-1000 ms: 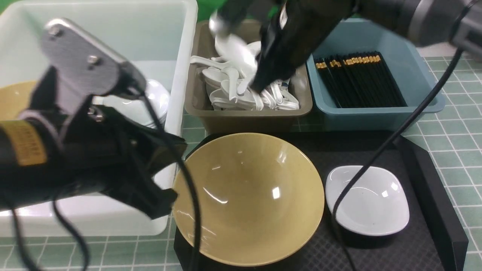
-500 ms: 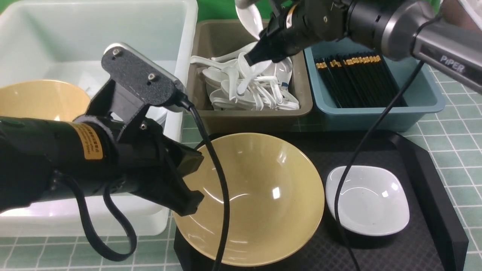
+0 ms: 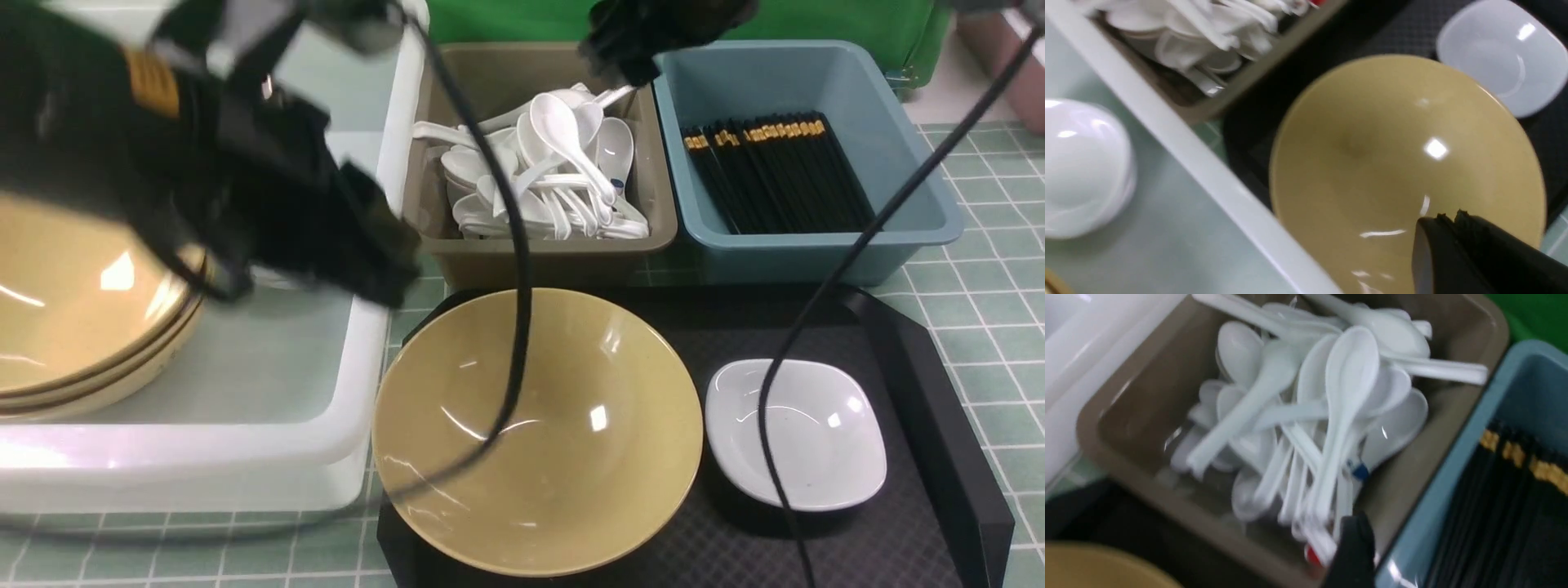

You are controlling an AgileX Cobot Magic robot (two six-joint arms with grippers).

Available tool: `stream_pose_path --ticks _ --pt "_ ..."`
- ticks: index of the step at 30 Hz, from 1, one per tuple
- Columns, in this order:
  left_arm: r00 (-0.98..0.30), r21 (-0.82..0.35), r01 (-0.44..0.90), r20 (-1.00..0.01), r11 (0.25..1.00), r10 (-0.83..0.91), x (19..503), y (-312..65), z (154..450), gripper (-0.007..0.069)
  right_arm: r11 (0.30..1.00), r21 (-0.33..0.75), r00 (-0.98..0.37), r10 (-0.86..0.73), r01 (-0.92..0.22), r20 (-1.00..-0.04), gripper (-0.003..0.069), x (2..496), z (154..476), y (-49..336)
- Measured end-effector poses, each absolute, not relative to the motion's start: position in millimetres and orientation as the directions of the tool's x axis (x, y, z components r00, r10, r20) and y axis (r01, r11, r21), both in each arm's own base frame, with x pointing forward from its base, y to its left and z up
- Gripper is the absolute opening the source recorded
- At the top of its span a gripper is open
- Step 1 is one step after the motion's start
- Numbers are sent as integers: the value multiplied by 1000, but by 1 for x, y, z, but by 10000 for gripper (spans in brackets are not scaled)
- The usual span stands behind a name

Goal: On blue table put chopsticks spoon bowls plates into blue grey white boxes.
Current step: 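Place the white spoon into the bin of spoons with the right gripper, then grasp the large bowl on the tray by its rim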

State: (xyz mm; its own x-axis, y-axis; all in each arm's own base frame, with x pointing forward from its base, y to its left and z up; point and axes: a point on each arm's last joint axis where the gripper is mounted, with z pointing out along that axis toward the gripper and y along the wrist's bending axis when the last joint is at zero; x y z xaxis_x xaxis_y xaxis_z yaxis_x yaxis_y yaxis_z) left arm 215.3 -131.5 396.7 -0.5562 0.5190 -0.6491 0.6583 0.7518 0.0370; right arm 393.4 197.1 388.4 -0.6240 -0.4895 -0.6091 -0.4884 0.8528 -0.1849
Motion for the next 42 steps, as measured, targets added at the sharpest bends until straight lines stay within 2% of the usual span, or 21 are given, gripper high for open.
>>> stream_pose_path --ticks 4,6,11,15,17,22,25,29,34,42 --pt "-600 29 647 -596 762 533 246 -134 389 2 833 -156 -619 -507 -531 -600 559 373 407 191" --pt "-605 27 673 -555 739 572 260 -141 379 2 825 -122 -620 -503 -551 -601 555 361 412 189" --pt "-582 21 744 -471 668 663 275 -164 353 4 808 -103 -635 -528 -580 -564 544 323 415 173" --pt "-582 15 757 -439 653 685 285 -178 340 12 799 -93 -664 -552 -594 -505 540 284 404 154" --pt "-589 13 755 -427 656 686 291 -182 336 31 798 -89 -676 -559 -597 -481 540 272 397 147" --pt "-601 21 758 -363 651 712 318 -195 311 155 793 -75 -714 -581 -605 -390 540 241 368 130" --pt "-591 45 771 -320 635 740 332 -202 294 244 792 -70 -724 -587 -607 -364 540 231 358 125" --pt "-555 104 799 -251 592 793 341 -211 273 318 791 -68 -728 -589 -608 -350 540 229 352 124" --pt "-545 141 804 -217 578 810 348 -218 257 333 792 -71 -722 -586 -606 -369 540 230 352 124" --pt "-532 183 802 -217 569 819 355 -219 248 333 792 -74 -720 -586 -606 -371 540 230 352 124"
